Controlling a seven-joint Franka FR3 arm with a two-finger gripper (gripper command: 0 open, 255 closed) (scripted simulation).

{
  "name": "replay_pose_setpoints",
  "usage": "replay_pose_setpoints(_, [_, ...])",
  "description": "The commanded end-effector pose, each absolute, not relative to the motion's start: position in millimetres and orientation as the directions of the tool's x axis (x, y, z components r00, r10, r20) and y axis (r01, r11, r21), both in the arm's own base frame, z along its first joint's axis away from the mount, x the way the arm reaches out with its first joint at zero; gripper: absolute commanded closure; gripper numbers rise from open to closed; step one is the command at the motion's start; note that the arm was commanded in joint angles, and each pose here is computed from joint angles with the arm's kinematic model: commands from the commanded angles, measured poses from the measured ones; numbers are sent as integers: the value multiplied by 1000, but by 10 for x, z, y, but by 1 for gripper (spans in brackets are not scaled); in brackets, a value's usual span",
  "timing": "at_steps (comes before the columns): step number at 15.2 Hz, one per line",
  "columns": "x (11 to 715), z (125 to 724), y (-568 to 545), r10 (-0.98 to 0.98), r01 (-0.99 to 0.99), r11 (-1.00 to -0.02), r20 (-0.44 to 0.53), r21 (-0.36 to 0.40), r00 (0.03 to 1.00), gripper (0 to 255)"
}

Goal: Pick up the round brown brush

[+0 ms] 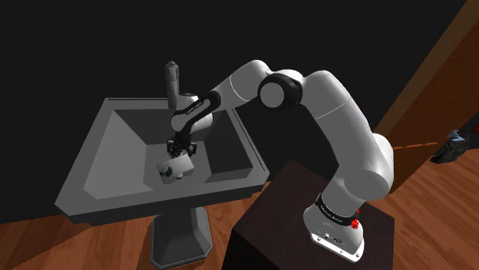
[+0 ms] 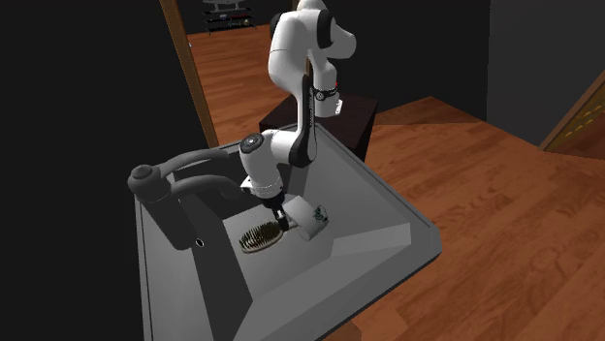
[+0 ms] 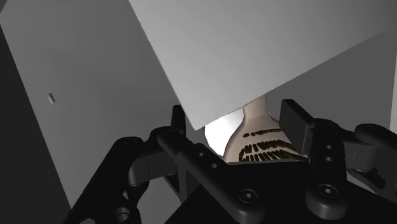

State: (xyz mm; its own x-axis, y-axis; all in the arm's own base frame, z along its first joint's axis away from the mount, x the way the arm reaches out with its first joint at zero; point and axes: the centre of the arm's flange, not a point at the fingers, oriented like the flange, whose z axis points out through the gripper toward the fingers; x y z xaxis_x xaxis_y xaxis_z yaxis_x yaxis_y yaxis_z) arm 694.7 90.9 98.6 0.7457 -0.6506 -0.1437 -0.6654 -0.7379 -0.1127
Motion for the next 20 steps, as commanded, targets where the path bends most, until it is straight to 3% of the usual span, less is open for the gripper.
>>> replay_pose_setpoints(1, [6853,867,869,-653,-670,-737,-163,-88,740,255])
replay_pose_setpoints(20, [6921,1666,857,-653,-670,-737,-163,-88,740,255])
